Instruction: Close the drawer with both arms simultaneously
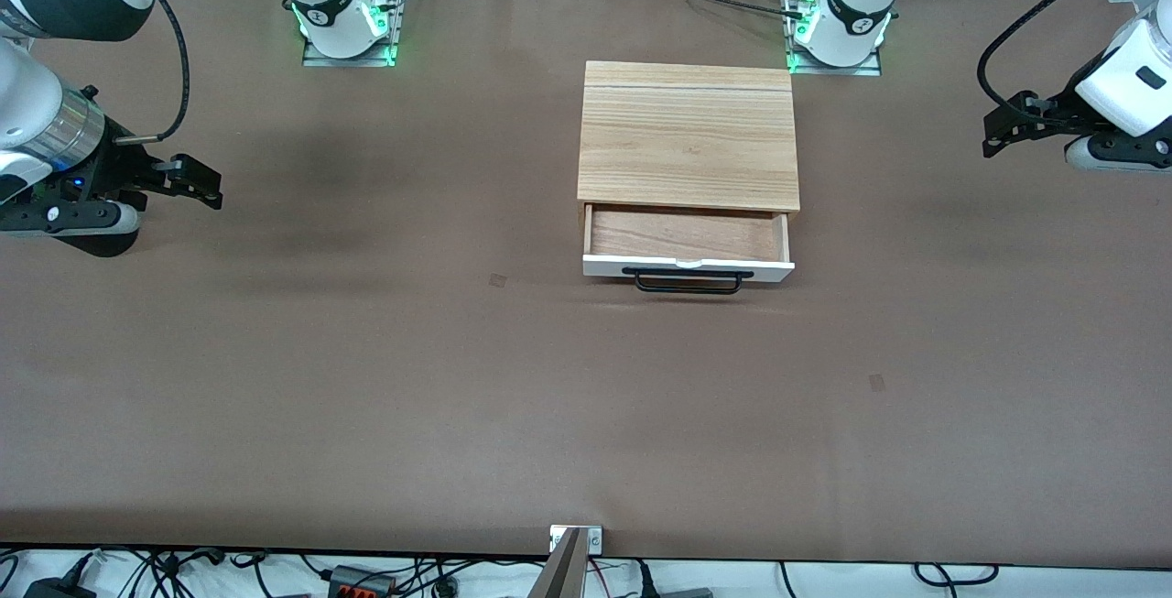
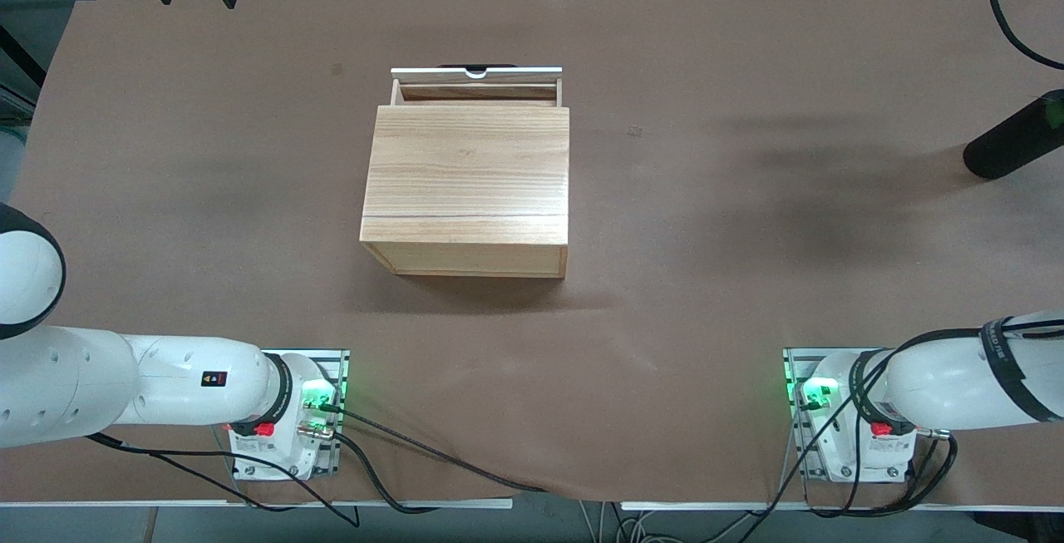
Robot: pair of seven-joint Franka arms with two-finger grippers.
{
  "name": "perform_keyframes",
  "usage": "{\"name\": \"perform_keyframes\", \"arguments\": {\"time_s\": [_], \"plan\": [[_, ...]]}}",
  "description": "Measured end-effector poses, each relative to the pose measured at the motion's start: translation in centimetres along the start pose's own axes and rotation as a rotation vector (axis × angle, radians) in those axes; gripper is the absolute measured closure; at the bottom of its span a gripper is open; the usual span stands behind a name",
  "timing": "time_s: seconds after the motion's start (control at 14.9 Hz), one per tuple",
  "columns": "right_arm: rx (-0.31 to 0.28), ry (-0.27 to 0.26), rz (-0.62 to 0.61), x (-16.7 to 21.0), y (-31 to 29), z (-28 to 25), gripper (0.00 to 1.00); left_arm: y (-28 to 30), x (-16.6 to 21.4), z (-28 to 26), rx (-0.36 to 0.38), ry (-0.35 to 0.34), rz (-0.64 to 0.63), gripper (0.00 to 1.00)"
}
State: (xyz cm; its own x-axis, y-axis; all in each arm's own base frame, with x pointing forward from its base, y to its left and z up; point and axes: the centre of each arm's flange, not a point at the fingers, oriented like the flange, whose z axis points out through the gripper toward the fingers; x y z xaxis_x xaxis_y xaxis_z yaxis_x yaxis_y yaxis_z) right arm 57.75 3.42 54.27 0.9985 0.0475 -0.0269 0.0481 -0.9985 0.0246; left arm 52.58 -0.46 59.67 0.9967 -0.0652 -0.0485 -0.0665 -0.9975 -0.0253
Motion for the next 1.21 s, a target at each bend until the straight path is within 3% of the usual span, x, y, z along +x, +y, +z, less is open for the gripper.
{"name": "perform_keyframes", "arguments": {"time_s": [1.21], "plan": [[0.000, -0.002, -0.003, 0.07, -0.18, 0.15, 0.00, 0.05, 0.26, 0.13, 0.000, -0.008, -0.002, 0.00]]}}
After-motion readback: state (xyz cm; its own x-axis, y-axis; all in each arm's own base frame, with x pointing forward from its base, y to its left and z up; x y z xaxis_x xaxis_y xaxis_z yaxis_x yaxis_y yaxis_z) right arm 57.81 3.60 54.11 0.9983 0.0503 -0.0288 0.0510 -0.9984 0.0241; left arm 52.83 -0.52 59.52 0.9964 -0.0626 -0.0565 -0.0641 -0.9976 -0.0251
